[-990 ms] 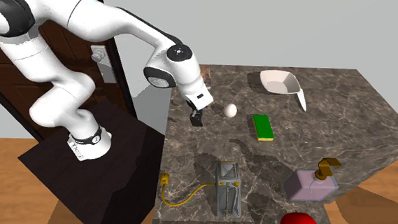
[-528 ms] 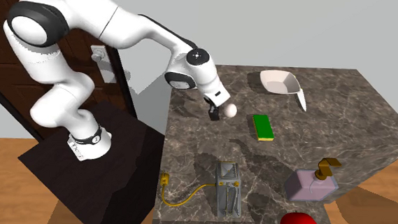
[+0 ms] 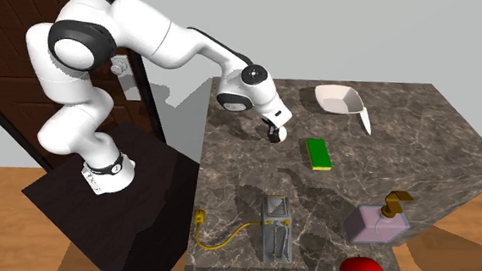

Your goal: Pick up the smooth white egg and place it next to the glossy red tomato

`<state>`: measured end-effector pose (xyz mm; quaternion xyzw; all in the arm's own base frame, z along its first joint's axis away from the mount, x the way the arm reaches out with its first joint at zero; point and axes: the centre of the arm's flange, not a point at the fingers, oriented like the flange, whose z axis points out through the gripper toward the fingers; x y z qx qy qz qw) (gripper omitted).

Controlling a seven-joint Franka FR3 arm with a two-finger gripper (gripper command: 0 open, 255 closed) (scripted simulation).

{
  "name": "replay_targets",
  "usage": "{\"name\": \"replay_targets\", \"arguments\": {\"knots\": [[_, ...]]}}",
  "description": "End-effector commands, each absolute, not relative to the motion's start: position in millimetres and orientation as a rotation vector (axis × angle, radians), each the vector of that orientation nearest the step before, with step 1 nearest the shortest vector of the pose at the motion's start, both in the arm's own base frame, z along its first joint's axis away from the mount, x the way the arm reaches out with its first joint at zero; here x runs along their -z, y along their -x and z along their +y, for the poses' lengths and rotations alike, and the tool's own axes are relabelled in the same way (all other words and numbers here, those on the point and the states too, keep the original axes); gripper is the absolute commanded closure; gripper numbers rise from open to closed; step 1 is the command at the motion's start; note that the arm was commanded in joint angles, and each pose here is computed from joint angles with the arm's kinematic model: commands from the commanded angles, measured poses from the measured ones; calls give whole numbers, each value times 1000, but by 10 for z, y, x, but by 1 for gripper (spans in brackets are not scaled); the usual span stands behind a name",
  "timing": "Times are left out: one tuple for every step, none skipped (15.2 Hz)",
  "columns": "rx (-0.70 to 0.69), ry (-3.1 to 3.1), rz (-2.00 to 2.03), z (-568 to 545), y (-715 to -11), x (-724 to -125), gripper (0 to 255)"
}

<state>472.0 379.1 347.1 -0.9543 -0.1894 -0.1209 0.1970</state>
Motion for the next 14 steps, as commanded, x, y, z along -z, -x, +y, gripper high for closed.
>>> {"name": "replay_targets", "arguments": {"knots": [[340, 2670, -531, 3855, -4742, -3361, 0], [340, 2670, -531, 3878, -4750, -3314, 0], [340, 2670, -531, 3900, -4759, -3267, 0], [340, 2670, -531, 3922, -4767, -3220, 0], [340, 2670, -531, 3935, -4772, -3193, 0], [340, 2670, -531, 3935, -4771, -3193, 0], [340, 2670, -531, 3935, -4772, -3193, 0], [340, 2670, -531, 3935, -4772, -3193, 0], [340, 2670, -531, 3935, -4772, -3193, 0], [340, 2670, -531, 3935, -4772, -3193, 0], [340, 2670, -531, 3935, -4772, -3193, 0], [340, 2670, -531, 3935, -4772, -3193, 0], [340, 2670, -531, 3935, -4772, -3193, 255], [340, 2670, -531, 3935, -4772, -3193, 255]]}}
